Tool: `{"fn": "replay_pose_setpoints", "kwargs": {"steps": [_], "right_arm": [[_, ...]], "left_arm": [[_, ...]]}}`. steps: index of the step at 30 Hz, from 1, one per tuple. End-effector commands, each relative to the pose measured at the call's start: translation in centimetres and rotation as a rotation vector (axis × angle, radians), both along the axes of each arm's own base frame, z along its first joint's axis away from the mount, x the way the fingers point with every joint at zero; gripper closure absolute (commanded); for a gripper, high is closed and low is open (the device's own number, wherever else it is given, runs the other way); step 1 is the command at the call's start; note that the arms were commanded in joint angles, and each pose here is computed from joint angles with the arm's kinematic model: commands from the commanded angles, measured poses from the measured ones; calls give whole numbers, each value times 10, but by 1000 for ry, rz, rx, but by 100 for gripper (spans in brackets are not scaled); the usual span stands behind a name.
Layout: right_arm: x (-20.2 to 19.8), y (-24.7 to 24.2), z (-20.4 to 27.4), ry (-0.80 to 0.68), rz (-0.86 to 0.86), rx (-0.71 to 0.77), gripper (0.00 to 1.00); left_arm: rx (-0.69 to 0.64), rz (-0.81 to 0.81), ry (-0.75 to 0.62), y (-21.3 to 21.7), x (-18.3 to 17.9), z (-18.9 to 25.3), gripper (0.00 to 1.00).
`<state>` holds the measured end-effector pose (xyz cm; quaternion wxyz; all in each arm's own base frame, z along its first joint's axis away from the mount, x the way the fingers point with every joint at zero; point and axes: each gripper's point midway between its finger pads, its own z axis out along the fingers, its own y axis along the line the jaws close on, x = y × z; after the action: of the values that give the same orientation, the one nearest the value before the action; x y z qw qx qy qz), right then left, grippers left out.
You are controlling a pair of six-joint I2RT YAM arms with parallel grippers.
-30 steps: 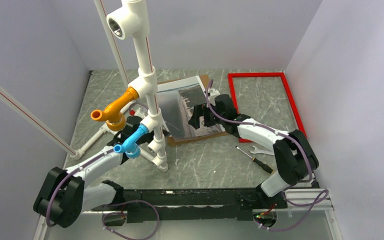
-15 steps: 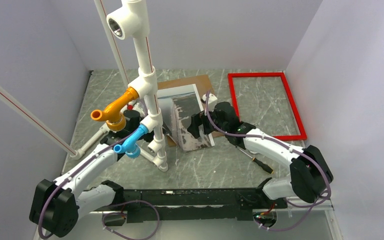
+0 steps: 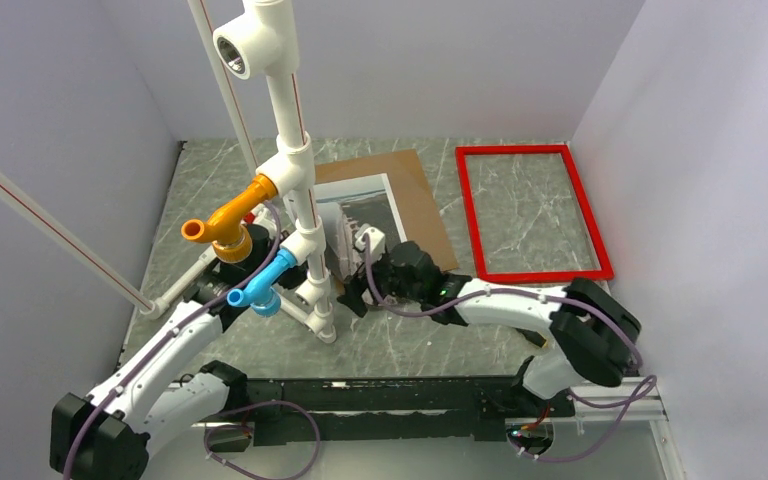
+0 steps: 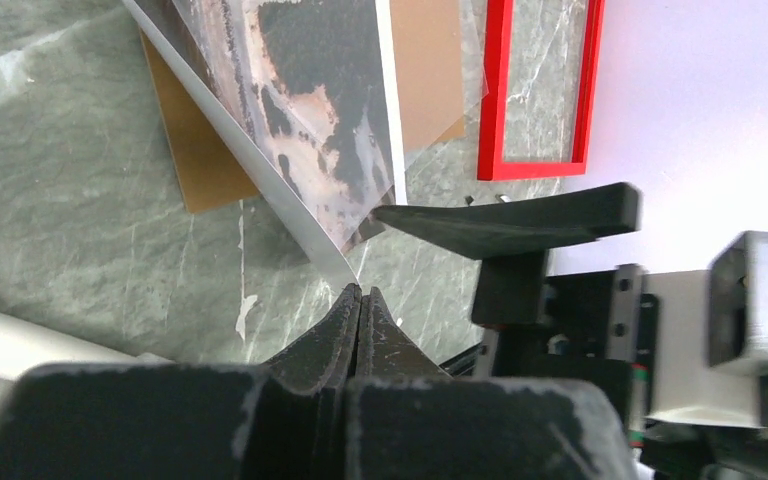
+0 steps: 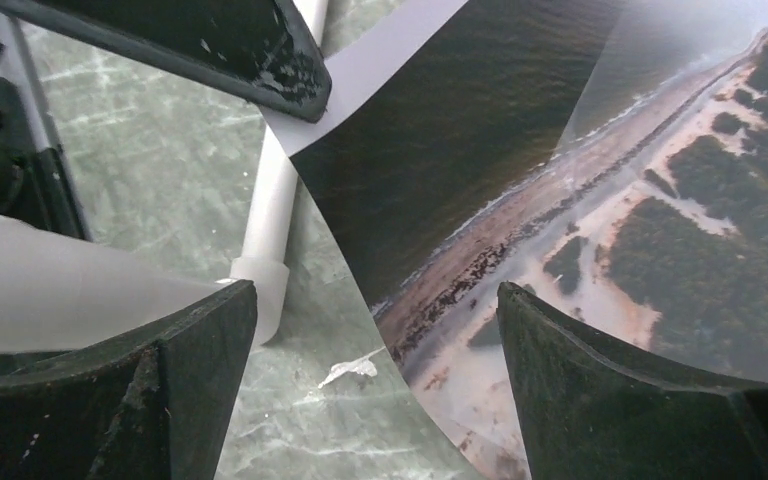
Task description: Take the photo out of the frame
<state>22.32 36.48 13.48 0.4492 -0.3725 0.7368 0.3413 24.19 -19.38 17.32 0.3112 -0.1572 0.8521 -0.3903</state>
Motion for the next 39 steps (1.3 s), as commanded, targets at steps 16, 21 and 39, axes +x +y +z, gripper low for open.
{"fn": "replay_pose_setpoints", "kwargs": {"steps": [16, 21, 39], "right_arm": [[26, 58, 13, -120, -189, 131, 50], [15, 71, 28, -77, -124, 197, 83], [9, 54, 143, 250, 20, 530, 100]], "left_arm": [[-2, 46, -78, 14, -6, 37, 100], [6, 63, -123, 19, -4, 53, 96], [328, 308, -353, 114, -31, 116, 21]]}}
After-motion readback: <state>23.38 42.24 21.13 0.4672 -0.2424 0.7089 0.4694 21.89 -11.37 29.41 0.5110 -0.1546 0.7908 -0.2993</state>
